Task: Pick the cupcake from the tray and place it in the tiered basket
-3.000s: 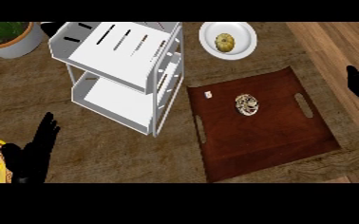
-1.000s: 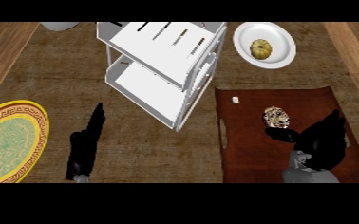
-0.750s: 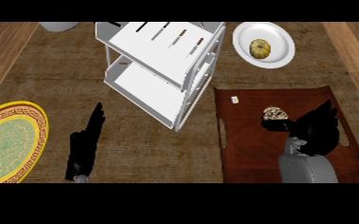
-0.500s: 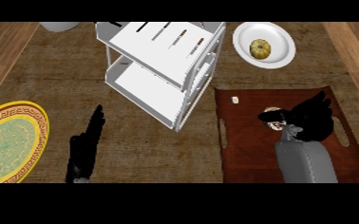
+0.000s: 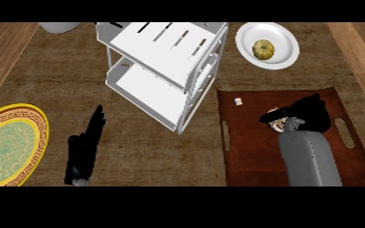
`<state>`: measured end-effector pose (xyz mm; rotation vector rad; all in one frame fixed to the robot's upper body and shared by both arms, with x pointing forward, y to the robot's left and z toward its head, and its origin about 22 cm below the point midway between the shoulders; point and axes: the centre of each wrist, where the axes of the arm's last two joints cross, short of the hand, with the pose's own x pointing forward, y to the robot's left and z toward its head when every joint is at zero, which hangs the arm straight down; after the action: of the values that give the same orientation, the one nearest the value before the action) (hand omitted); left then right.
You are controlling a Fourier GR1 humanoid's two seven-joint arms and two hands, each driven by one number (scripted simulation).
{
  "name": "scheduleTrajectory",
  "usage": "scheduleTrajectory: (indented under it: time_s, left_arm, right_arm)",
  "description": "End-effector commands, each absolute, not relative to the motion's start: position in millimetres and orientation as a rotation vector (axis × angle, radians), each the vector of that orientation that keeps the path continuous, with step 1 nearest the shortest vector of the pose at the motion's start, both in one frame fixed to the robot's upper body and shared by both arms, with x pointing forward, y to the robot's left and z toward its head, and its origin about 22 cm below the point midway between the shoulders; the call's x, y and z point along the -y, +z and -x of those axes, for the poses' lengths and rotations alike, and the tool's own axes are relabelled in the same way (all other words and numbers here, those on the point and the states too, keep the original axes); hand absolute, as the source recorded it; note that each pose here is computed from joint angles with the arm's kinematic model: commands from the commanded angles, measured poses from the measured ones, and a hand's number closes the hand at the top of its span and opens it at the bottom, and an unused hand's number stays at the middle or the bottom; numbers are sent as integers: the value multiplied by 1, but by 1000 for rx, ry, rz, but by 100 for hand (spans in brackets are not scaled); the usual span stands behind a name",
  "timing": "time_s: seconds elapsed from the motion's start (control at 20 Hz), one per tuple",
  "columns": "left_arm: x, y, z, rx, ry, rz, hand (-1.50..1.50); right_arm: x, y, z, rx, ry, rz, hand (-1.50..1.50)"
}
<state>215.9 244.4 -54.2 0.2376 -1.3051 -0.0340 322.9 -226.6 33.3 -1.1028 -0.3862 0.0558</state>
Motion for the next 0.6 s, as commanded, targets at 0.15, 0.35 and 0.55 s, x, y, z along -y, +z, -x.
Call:
scheduleTrajectory:
  time_s: [0.15,0.35,0.55]
  left_arm:
    - [-238,-68,-206,1286,-32,-238,0]
    - [-243,-58,-221,1295,-29,-259,0]
    - [-240,-59,-209,1296,-22,-267,0]
  right_arm:
    - [222,32,-337,138,-27,1048,-150]
    - [223,38,-345,126,-11,1027,-150]
    - [231,38,-343,102,-19,989,-150]
